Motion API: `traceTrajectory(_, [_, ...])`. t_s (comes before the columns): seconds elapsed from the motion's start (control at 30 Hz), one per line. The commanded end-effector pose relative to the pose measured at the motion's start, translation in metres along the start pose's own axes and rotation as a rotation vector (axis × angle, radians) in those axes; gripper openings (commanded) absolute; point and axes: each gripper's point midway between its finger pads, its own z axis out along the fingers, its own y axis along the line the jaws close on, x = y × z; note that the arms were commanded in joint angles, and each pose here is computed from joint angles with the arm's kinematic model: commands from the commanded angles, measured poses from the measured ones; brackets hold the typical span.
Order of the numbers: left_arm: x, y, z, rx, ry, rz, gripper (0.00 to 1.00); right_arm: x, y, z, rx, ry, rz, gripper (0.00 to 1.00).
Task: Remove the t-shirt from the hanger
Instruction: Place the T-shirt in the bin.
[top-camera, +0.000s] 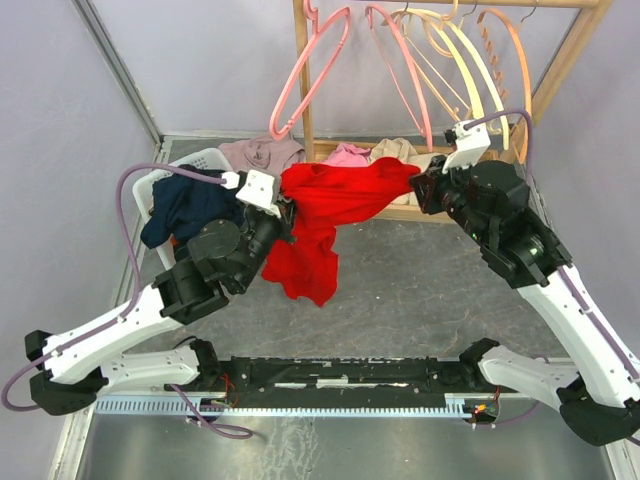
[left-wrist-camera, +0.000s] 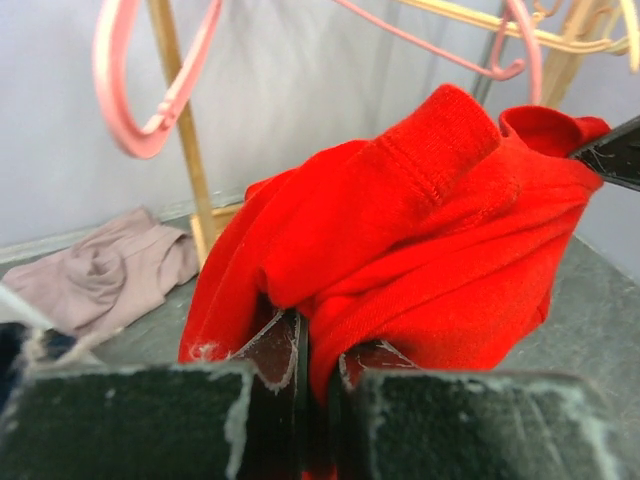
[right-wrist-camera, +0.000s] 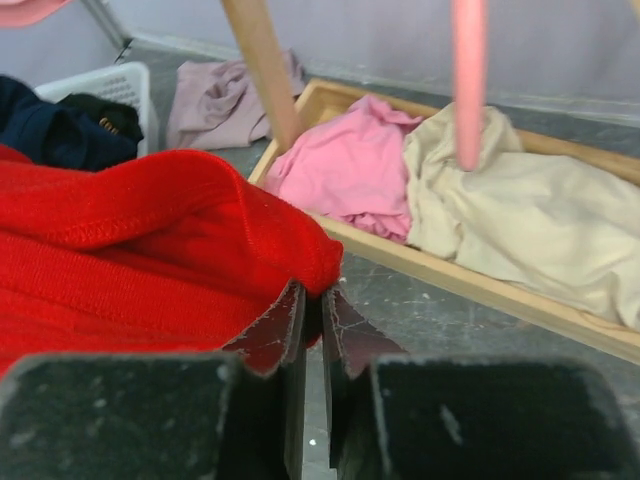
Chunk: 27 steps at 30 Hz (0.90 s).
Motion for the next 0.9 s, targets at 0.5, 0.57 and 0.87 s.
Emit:
traceTrajectory(0.5, [-0.067, 0.104, -0.051, -0.483, -0.090, -0.071, 0.03, -0.008, 0.019, 0.005, -0.108, -0.053, 0.014, 0.72])
traceTrajectory(0.57, [-0.074, 0.113, -0.056, -0.534, -0.097, -0.054, 0.03, -0.009, 0.020, 0.004, -0.110, -0.056, 0.014, 0.72])
traceTrajectory(0.87, [-0.102, 0.144, -0.074, -0.720, -0.130, 0.039, 0.03, -0.013, 0.019, 0.001, -0.110, -0.076, 0.007, 0.73])
